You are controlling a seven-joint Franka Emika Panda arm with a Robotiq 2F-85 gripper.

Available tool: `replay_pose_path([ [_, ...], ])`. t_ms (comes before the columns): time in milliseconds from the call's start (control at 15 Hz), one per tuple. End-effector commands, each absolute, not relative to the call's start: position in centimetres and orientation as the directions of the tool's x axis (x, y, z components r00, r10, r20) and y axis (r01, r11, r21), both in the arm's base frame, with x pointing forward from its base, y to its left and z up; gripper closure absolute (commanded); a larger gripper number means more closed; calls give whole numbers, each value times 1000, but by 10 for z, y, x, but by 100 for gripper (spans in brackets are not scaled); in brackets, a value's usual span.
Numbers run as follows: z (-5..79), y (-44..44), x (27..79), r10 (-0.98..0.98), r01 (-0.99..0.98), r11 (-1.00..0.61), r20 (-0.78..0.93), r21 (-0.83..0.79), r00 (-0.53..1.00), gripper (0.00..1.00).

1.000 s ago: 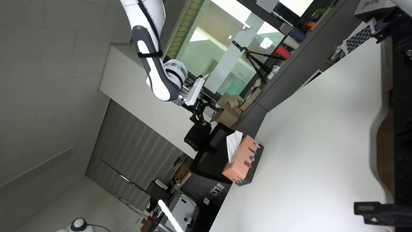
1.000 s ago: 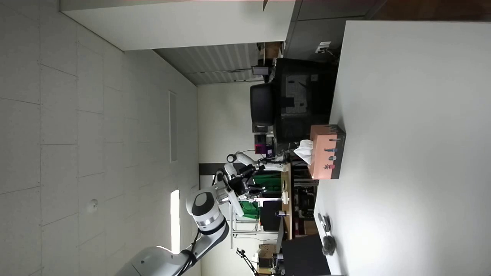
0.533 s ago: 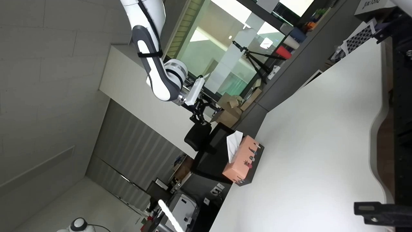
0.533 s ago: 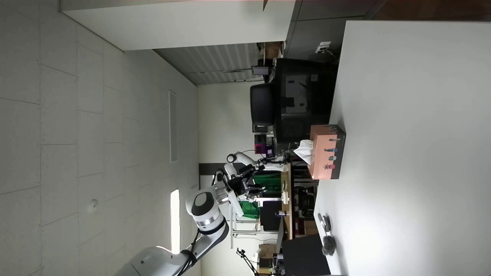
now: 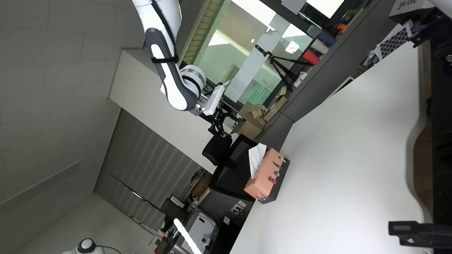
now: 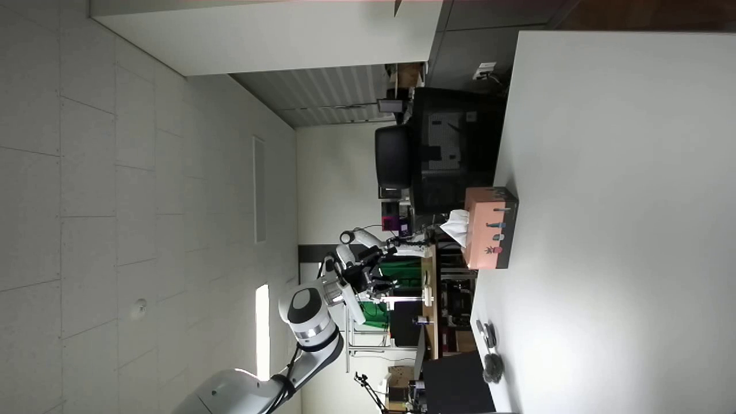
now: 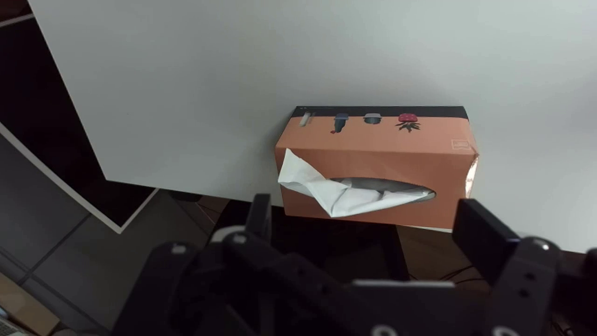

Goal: Put a tissue on the table

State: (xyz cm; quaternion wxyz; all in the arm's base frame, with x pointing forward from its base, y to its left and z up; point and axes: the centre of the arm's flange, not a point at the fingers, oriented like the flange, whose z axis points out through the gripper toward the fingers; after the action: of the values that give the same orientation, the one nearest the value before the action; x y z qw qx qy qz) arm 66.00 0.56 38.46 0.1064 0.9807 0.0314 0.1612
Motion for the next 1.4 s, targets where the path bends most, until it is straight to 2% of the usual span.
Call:
replay_pose_path([
  [0,377,-3,686,244,157,-953,351,258,904,0],
  [467,343,-16,739,594,458,-769,234,446,769,0],
  [933,309,-30,789,848,787,-525,112,324,519,0],
  [1333,295,-40,811,900,865,-430,51,257,433,0],
])
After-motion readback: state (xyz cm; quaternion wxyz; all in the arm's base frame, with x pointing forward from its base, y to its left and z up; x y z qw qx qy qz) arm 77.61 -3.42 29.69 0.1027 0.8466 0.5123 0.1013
